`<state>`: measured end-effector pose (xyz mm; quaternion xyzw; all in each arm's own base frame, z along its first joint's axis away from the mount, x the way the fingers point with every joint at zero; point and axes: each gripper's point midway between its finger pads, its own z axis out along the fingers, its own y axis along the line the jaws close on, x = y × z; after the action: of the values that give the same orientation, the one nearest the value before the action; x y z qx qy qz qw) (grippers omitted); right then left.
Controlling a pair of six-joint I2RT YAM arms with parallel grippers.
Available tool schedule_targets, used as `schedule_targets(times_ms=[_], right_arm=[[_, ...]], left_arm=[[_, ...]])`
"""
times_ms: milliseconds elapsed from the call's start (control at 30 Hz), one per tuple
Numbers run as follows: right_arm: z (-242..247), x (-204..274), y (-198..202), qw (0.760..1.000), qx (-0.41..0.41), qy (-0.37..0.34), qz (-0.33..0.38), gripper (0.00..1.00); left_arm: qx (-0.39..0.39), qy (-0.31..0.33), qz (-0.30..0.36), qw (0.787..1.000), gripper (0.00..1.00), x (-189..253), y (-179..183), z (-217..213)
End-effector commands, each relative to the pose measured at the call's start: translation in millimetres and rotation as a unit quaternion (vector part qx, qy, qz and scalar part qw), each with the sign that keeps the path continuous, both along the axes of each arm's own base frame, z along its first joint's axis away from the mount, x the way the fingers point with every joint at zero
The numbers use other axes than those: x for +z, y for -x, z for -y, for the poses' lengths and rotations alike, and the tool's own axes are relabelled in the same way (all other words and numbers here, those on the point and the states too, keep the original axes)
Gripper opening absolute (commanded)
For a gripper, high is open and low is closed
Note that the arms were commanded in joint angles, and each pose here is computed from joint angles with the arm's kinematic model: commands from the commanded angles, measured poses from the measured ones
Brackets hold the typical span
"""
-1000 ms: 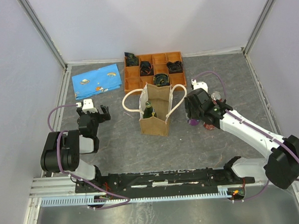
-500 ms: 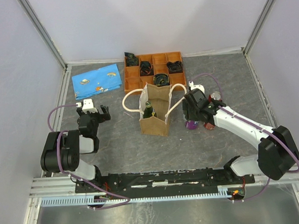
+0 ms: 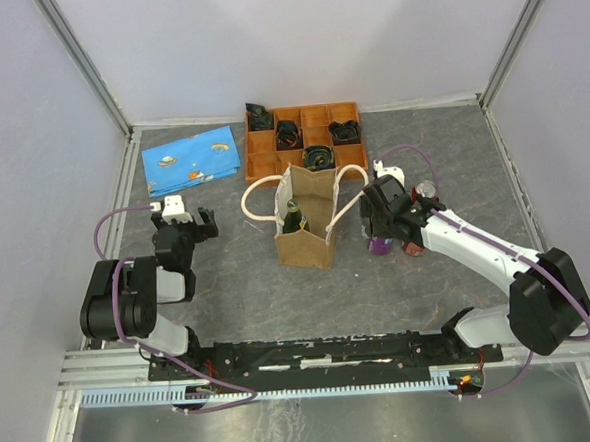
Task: Take the beverage out of the canvas bag
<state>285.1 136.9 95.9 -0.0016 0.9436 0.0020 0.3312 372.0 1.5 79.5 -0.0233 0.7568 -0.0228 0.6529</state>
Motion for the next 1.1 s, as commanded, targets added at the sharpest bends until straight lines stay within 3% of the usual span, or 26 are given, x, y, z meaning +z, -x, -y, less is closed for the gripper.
schedule_targets(times_ms=[0, 300, 667, 833, 1067], right_arm=[[-1, 16, -14, 0.999, -0.016, -0.01, 0.037, 0.81], [0, 28, -15, 0.998, -0.015, -0.015, 0.054, 0.9], [2, 184, -24, 0.97, 0.02, -0.059, 0.236, 0.83], [-33, 229, -17, 0.952, 0.094, -0.085, 0.28, 0.78], [-100, 229, -13, 0.935, 0.21, -0.104, 0.268, 0.71]], left_arm=[[0.001, -0.019, 0.024, 1.0, 0.99, 12, -4, -2], [0.001, -0.019, 0.024, 1.0, 0.99, 13, -4, -2], [0.001, -0.019, 0.024, 1.0, 0.99, 13, -4, -2], [0.001, -0.019, 0.024, 1.0, 0.99, 13, -4, -2], [0.0, -0.019, 0.024, 1.0, 0.99, 12, -4, -1]])
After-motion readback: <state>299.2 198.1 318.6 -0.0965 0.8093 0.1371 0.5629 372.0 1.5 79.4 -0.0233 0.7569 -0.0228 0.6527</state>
